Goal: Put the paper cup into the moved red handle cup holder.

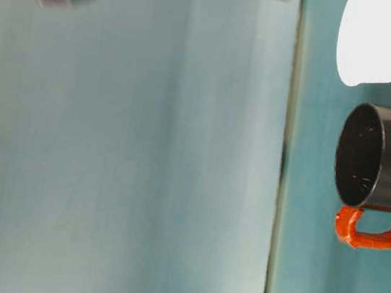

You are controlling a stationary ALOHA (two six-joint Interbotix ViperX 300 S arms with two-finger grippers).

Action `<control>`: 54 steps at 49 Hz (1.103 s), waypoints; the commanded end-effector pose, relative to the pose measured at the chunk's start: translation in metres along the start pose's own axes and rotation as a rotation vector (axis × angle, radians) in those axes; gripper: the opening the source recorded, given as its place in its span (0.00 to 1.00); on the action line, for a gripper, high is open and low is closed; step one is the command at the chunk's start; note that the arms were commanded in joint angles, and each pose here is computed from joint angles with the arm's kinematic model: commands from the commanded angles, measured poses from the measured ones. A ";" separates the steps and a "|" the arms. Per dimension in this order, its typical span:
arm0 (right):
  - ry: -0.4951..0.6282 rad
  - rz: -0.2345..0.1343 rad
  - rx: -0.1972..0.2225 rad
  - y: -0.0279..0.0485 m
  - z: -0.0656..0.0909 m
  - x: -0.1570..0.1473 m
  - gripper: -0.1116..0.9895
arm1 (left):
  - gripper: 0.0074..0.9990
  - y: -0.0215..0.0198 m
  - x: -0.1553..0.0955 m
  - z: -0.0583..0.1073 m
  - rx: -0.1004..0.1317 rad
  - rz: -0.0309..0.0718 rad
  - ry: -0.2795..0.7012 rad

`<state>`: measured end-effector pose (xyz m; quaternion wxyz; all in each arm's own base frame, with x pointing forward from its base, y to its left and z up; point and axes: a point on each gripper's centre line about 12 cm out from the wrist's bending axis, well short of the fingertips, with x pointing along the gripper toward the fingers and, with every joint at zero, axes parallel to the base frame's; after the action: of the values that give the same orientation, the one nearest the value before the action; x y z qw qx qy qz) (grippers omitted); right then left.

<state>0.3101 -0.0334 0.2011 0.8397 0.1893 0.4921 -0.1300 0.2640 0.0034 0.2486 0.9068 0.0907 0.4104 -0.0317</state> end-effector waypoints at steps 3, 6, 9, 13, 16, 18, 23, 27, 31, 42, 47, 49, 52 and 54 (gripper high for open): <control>0.038 -0.013 0.006 0.0048 0.015 0.017 0.97 | 0.93 0.0009 -0.005 0.004 -0.001 0.006 -0.024; 0.055 -0.020 0.007 0.0050 0.016 0.026 0.97 | 0.93 0.0004 -0.005 0.003 0.001 0.004 -0.023; 0.072 -0.026 0.007 0.0045 0.015 0.033 0.97 | 0.93 0.0003 -0.005 0.003 0.001 0.004 -0.023; 0.099 -0.037 0.011 0.0025 0.012 0.043 0.97 | 0.93 0.0001 -0.004 0.002 0.001 0.003 -0.018; 0.117 -0.045 0.011 0.0013 0.009 0.049 0.97 | 0.93 0.0000 -0.004 0.001 0.001 0.003 -0.018; 0.127 -0.049 0.013 0.0002 0.008 0.053 0.97 | 0.93 -0.0001 -0.004 0.001 0.001 0.003 -0.017; 0.149 -0.057 0.012 -0.0014 0.004 0.061 0.97 | 0.93 0.0001 -0.003 0.000 0.001 0.003 -0.012; 0.158 -0.062 0.012 -0.0032 0.003 0.066 0.97 | 0.93 -0.0001 -0.002 -0.001 0.004 0.003 -0.009; 0.155 -0.062 0.014 -0.0036 0.004 0.067 0.97 | 0.93 -0.0005 -0.002 -0.001 0.005 0.001 -0.008; 0.166 -0.068 0.021 -0.0056 0.003 0.067 0.97 | 0.93 -0.0004 -0.002 -0.001 0.004 0.002 -0.009; 0.171 -0.070 0.023 -0.0062 0.003 0.067 0.96 | 0.93 -0.0005 -0.002 -0.001 0.002 0.001 -0.008; 0.171 -0.070 0.023 -0.0061 0.003 0.067 0.96 | 0.93 -0.0001 -0.002 -0.001 0.001 0.003 -0.009; 0.176 -0.072 0.024 -0.0068 0.003 0.069 0.96 | 0.93 -0.0001 -0.002 -0.001 0.001 0.002 -0.007; 0.179 -0.073 0.023 -0.0065 0.002 0.070 0.96 | 0.93 -0.0006 -0.001 -0.001 0.002 0.001 -0.006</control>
<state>0.3389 -0.0420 0.1356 0.7809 0.1894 0.5764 -0.1485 0.2604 0.0038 0.2440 0.9047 0.0901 0.4153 -0.0315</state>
